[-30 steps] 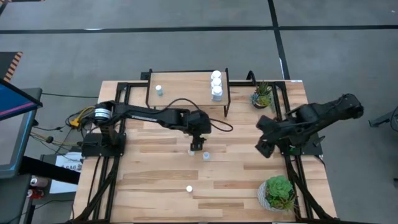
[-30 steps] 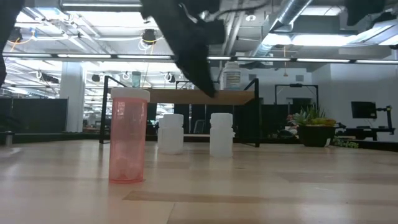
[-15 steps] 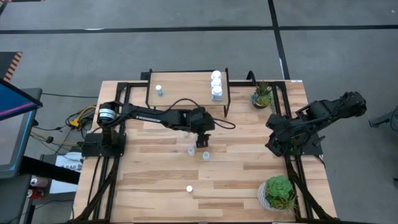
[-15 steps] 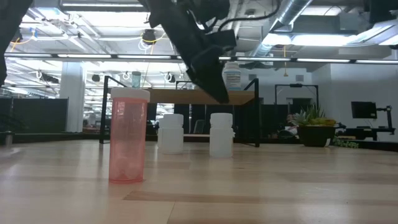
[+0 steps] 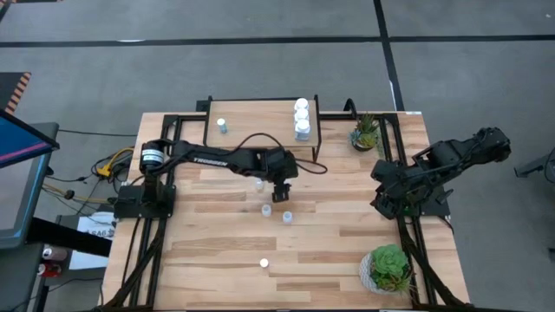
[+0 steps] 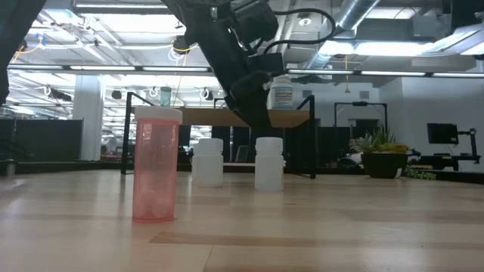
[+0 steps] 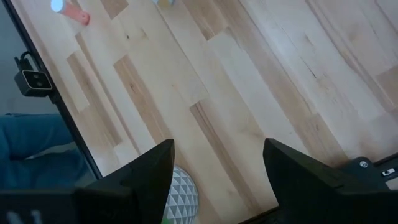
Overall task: Pick and place medicine bottles onto shelf by color
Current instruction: Put the yellow pill bottle on the shelf
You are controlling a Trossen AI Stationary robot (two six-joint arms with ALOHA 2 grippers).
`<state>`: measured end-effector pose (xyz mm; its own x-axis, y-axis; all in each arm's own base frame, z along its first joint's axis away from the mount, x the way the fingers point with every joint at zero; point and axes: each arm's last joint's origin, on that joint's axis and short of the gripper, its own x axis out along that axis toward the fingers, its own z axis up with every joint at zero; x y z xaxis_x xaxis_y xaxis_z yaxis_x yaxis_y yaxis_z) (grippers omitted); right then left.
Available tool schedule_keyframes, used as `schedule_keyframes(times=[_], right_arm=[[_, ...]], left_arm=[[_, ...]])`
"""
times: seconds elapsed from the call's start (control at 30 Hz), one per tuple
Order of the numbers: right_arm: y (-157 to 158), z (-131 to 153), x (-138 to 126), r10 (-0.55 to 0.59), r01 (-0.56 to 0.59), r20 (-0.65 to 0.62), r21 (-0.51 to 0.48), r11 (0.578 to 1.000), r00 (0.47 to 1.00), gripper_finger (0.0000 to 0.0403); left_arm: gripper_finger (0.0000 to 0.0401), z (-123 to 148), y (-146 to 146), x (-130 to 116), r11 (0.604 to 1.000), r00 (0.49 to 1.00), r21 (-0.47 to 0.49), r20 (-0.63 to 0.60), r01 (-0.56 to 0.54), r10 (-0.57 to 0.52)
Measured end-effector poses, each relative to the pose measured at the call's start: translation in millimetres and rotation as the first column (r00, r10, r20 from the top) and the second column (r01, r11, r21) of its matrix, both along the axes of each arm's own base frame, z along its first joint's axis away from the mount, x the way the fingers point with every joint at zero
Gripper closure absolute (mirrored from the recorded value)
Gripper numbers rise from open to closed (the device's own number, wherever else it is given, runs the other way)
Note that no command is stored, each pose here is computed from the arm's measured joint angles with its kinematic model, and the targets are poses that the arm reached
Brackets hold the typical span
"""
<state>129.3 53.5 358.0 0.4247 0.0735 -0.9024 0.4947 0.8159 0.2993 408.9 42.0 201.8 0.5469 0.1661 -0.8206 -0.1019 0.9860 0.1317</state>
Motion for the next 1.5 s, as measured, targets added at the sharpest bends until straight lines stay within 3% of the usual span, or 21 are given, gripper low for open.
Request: schedule_keyframes(times=[0.13,0.9,1.1,1.5], right_arm=[[0,0,0,0.0,0.0,0.0,0.0,1.0,1.0,0.0132],[0,0,0,-0.001,0.001,0.0,0.001,1.0,1.0,0.0132],[0,0,0,-0.01,0.01,-0.001,0.005,1.0,1.0,0.0132],[0,0,0,-0.009,0.009,-0.002,0.005,1.0,1.0,0.0132]], left_arm=[[0.0168,0,1,0,0.998,1.0,-0.05,0.003,0.027,-0.027],[0.0168,-2,1,-1,0.992,0.996,-0.085,-0.002,0.091,-0.091],[0.0168,-2,4,-2,0.995,0.996,-0.057,-0.009,0.084,-0.084],[0.0168,-27,5,4,0.995,0.995,-0.07,-0.061,0.071,-0.075]])
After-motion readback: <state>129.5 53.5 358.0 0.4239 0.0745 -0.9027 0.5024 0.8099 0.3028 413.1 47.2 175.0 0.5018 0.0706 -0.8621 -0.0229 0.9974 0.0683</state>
